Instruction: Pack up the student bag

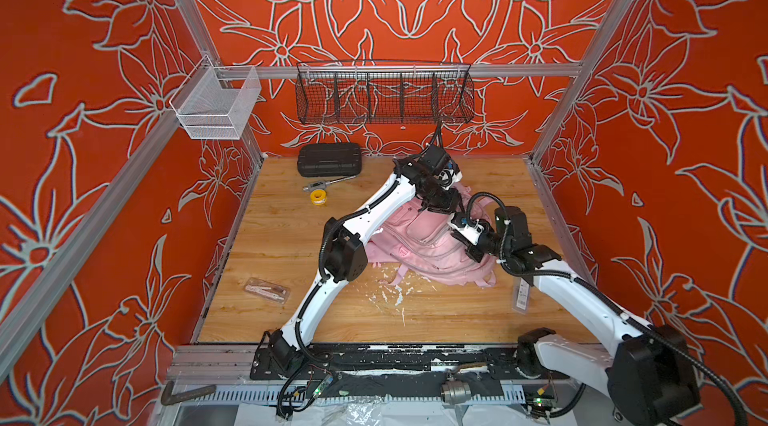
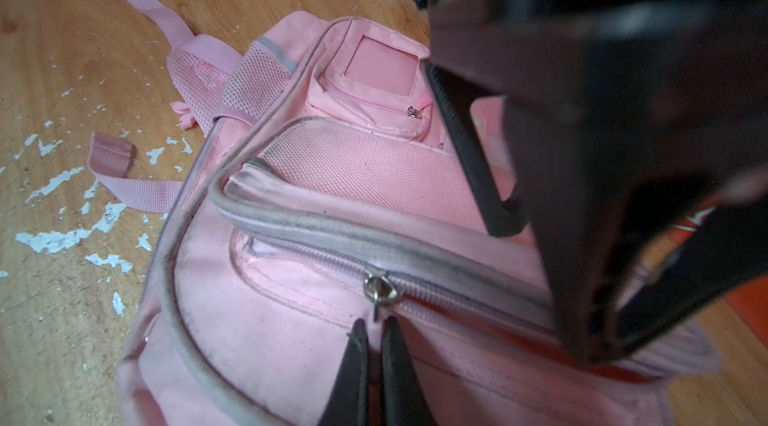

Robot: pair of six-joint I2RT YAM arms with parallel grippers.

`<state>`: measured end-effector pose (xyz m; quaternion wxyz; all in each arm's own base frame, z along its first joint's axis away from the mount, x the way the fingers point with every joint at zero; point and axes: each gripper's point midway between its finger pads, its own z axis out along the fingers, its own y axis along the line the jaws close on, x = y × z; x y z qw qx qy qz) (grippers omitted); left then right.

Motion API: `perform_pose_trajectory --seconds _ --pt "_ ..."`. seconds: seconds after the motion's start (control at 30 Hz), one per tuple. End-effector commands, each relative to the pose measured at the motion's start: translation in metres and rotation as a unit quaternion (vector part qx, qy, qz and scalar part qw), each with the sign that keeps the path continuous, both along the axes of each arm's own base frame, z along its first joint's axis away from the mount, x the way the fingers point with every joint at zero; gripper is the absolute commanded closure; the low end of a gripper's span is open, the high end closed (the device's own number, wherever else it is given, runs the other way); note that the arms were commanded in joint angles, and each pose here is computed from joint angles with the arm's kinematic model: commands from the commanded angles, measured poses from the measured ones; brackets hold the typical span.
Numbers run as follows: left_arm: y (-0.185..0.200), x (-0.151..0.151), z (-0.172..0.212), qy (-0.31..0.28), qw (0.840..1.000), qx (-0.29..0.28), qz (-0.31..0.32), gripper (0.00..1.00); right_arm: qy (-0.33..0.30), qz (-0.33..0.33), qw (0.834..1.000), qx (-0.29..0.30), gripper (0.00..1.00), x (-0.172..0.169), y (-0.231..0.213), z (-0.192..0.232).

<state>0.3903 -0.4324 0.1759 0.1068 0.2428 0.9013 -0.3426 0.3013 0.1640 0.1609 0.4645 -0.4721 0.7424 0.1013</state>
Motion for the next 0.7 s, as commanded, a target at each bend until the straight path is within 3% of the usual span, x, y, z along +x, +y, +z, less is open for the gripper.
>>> perform_pose_trajectory --seconds 0.0,0.17,0.47,0.6,0.67 --pt "0.004 -0.005 -0.018 -0.008 0.999 0.041 -0.011 0.45 -0.026 0.033 0.999 -0.006 1.00 -0.006 0.010 0.009" --pt "0.004 -0.010 -0.036 -0.004 0.997 0.075 -0.012 0.48 -0.025 0.030 0.999 -0.012 1.00 -0.006 0.009 0.008" --pt "0.006 -0.011 -0.029 0.014 0.998 0.067 0.009 1.00 -0.017 0.002 1.000 -0.022 1.00 -0.002 0.002 0.009" --pt "-0.003 -0.008 -0.015 0.068 0.996 0.015 0.050 1.00 -0.019 -0.023 0.999 -0.033 1.00 0.001 -0.007 0.012" --pt "-0.014 -0.002 0.003 0.095 0.992 -0.040 0.071 1.00 -0.027 -0.037 0.998 -0.043 1.00 0.003 -0.013 0.015"
